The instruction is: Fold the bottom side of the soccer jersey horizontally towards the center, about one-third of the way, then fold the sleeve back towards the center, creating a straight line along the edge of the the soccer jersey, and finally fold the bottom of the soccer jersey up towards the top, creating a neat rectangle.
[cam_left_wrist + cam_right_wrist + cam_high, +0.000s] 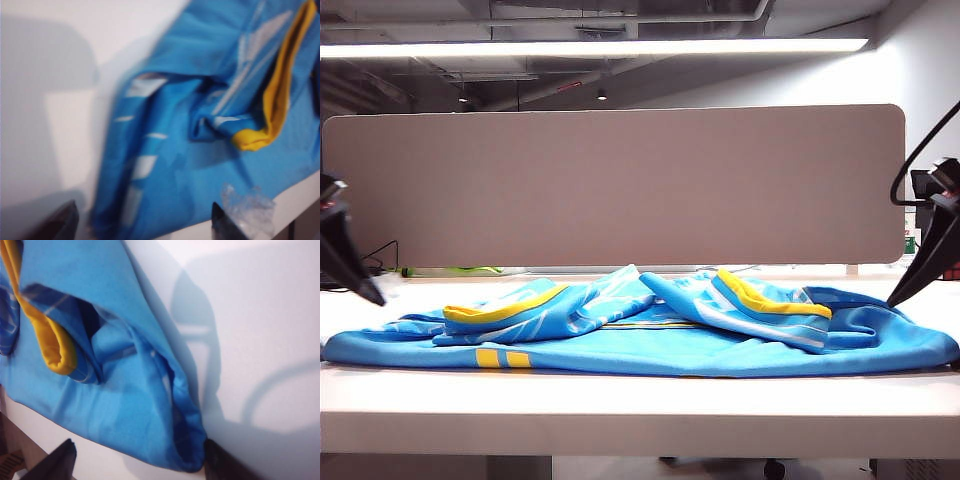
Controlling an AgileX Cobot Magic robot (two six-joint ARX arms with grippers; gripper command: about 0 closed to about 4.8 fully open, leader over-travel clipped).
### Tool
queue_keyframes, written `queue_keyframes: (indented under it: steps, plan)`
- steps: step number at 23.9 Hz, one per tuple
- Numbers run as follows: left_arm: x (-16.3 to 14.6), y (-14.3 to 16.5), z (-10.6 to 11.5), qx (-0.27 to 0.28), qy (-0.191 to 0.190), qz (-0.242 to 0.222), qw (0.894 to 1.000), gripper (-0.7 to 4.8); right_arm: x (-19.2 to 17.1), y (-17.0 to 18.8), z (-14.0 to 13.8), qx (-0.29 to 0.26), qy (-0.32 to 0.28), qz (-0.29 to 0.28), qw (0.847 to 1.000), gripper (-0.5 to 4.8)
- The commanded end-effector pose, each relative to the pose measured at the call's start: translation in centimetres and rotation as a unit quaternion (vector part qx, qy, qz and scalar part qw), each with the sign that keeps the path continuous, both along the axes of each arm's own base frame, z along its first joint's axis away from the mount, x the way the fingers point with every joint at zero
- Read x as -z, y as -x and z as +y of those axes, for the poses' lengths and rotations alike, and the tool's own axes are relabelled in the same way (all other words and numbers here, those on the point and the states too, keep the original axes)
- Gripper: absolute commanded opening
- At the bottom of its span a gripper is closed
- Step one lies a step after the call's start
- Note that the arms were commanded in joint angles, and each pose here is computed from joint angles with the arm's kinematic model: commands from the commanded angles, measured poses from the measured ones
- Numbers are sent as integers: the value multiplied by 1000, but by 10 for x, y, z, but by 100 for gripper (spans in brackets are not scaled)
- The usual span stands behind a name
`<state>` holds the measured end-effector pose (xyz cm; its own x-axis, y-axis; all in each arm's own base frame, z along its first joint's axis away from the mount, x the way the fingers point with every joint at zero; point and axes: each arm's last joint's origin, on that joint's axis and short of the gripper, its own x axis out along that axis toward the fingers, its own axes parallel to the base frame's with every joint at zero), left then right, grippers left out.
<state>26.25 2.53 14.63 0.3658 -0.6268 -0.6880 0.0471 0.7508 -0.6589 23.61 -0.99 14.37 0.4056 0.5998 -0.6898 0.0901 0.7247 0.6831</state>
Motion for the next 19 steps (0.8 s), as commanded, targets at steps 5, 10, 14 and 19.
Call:
queue_keyframes:
  steps: [5, 10, 14, 19]
  plan:
    - [12, -6, -15, 7, -8, 19, 1000, 340, 5, -1, 4, 9, 20, 7, 1000, 352]
    - [16, -9, -15, -1, 2, 23, 1000, 336, 14, -10, 15, 3, 10, 7, 1000, 314]
    - [19, -10, -15, 2, 15, 23, 1000, 291, 21, -12, 21, -8, 10, 18, 1000, 279]
    - [22, -12, -19, 20, 34, 19, 999, 61, 21, -13, 21, -8, 10, 10, 1000, 162]
